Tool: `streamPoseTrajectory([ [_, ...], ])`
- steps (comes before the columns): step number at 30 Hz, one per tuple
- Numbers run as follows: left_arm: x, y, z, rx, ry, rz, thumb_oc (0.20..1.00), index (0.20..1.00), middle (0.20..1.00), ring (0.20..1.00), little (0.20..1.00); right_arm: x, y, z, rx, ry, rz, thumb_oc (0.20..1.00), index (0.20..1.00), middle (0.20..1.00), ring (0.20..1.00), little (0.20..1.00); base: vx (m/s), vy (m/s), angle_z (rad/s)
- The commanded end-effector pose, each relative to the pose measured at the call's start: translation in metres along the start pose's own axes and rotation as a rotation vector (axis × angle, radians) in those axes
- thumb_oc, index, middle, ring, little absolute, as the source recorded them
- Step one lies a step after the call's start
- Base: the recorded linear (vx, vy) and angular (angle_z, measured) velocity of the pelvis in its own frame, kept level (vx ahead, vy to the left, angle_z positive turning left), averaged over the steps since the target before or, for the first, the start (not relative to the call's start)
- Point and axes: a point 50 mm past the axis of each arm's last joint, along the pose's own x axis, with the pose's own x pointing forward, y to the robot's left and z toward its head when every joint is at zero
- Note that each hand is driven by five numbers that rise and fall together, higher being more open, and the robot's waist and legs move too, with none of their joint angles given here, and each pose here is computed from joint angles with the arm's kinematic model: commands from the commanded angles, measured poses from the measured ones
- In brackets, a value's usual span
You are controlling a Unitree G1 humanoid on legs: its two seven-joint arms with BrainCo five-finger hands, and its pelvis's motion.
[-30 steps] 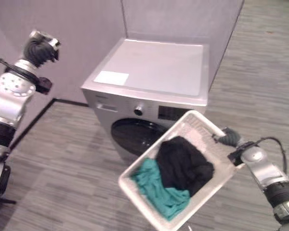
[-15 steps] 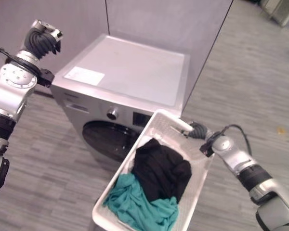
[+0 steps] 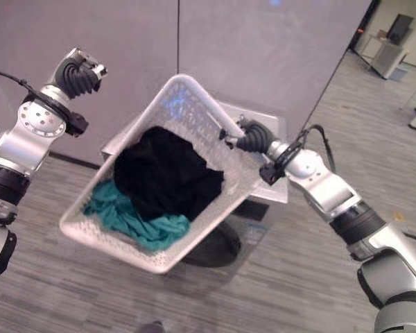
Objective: Grab the laundry basket,head to the washer,open it,put in the laundry and shut it.
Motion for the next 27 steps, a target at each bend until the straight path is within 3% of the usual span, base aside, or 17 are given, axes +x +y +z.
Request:
streamPoseTrajectory([
  [1,0.013,-0.018,0.019,0.016,-0.046,-0.038,0.200,0.200,0.200,0.200,0.200,0.008,-0.072,0.062,0.031,-0.218,-0.265,0.200,0.200,0.200,0.200,0.200,-0.02,0.008,0.05],
  [3,0.014,-0.029,0.022,-0.003,-0.048,-0.059,0.200,0.200,0.200,0.200,0.200,0.013,-0.112,0.052,0.027,-0.081,-0.452,0.200,0.200,0.200,0.200,0.200,-0.02,-0.008,0.17],
  [5,0.014,-0.037,0.022,-0.031,-0.045,-0.079,0.200,0.200,0.200,0.200,0.200,0.014,-0.130,0.045,0.031,0.013,-0.534,0.200,0.200,0.200,0.200,0.200,0.00,-0.007,0.19],
  [8,0.013,-0.046,0.021,-0.060,-0.039,-0.100,0.200,0.200,0.200,0.200,0.200,0.010,-0.143,0.030,0.085,0.111,-0.614,0.200,0.200,0.200,0.200,0.200,0.02,-0.006,0.03],
  [9,0.012,-0.055,0.023,-0.083,-0.038,-0.120,0.200,0.200,0.200,0.200,0.200,-0.004,-0.160,0.009,0.133,0.261,-0.725,0.200,0.200,0.200,0.200,0.200,0.04,-0.004,0.01],
  [14,0.015,-0.061,0.032,-0.094,-0.055,-0.138,0.200,0.200,0.200,0.200,0.200,-0.025,-0.175,-0.004,0.193,0.361,-0.833,0.200,0.200,0.200,0.200,0.200,0.03,-0.008,0.09],
  [22,0.025,-0.064,0.052,-0.115,-0.081,-0.129,0.200,0.200,0.200,0.200,0.200,-0.051,-0.176,-0.036,0.249,0.473,-0.915,0.200,0.200,0.200,0.200,0.200,0.02,-0.024,0.39],
  [27,0.039,-0.054,0.079,-0.161,-0.114,-0.074,0.200,0.200,0.200,0.200,0.200,-0.039,-0.143,-0.070,0.262,0.576,-0.839,0.200,0.200,0.200,0.200,0.200,0.01,0.013,0.23],
])
